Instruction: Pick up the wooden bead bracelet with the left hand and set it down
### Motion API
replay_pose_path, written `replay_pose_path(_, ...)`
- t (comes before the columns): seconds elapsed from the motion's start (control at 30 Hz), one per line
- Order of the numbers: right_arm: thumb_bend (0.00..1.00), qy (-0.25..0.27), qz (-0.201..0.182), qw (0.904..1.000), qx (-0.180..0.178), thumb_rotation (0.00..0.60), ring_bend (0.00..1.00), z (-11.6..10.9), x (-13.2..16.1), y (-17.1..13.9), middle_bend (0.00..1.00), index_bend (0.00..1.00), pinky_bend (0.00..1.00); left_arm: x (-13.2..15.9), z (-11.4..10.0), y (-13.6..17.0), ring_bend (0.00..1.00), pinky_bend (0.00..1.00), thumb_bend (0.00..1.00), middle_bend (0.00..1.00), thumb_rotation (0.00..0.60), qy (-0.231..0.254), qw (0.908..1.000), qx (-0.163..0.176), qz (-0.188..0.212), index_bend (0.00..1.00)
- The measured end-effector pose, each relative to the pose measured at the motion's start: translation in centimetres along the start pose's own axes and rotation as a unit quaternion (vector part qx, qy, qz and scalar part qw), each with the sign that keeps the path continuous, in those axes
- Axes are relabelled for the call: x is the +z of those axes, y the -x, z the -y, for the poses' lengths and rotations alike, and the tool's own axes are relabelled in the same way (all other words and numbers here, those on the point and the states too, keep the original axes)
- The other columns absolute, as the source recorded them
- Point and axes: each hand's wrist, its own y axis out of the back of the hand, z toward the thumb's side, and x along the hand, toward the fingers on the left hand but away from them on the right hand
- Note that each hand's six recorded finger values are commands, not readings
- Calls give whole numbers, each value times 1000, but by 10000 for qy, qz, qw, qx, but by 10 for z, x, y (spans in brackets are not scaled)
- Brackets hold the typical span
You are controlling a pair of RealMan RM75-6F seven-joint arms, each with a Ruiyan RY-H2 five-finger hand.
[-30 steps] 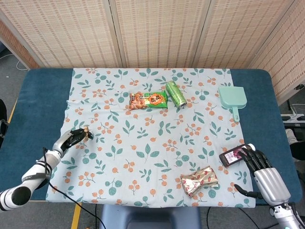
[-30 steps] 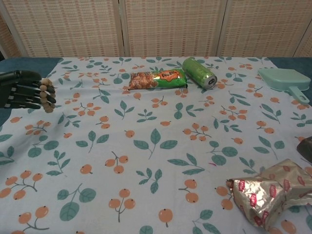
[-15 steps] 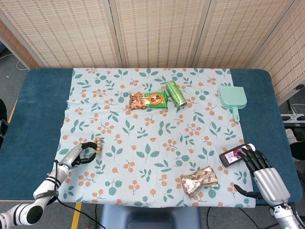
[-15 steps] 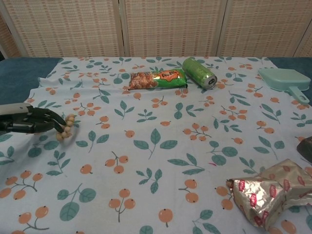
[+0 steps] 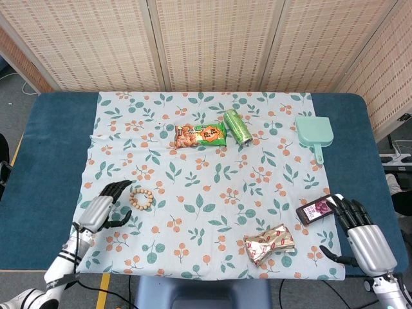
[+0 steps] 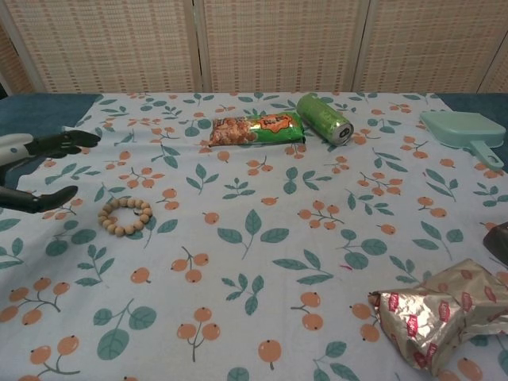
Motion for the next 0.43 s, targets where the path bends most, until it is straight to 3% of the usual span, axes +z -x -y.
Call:
replay_pose_path(0.17,163,-122,82,9997,-215,415,0,-2,-1,1,0,0,0,-3,-26,48,0,0,451,0,541,-584,9957,633,339,0)
replay_pose_path(0.3,163,-219,99,9996,-149,414,0,3,-1,2,0,0,0,-18,-37,94,0,0,450,0,575,-897,9898,1084,211,0)
replay_pose_path(0.43,163,-406,202,9989,-129,414,0,5,-2,3,0,0,0,-36,-38,126,0,0,452,0,589,-1307,9842,1197,-10,0)
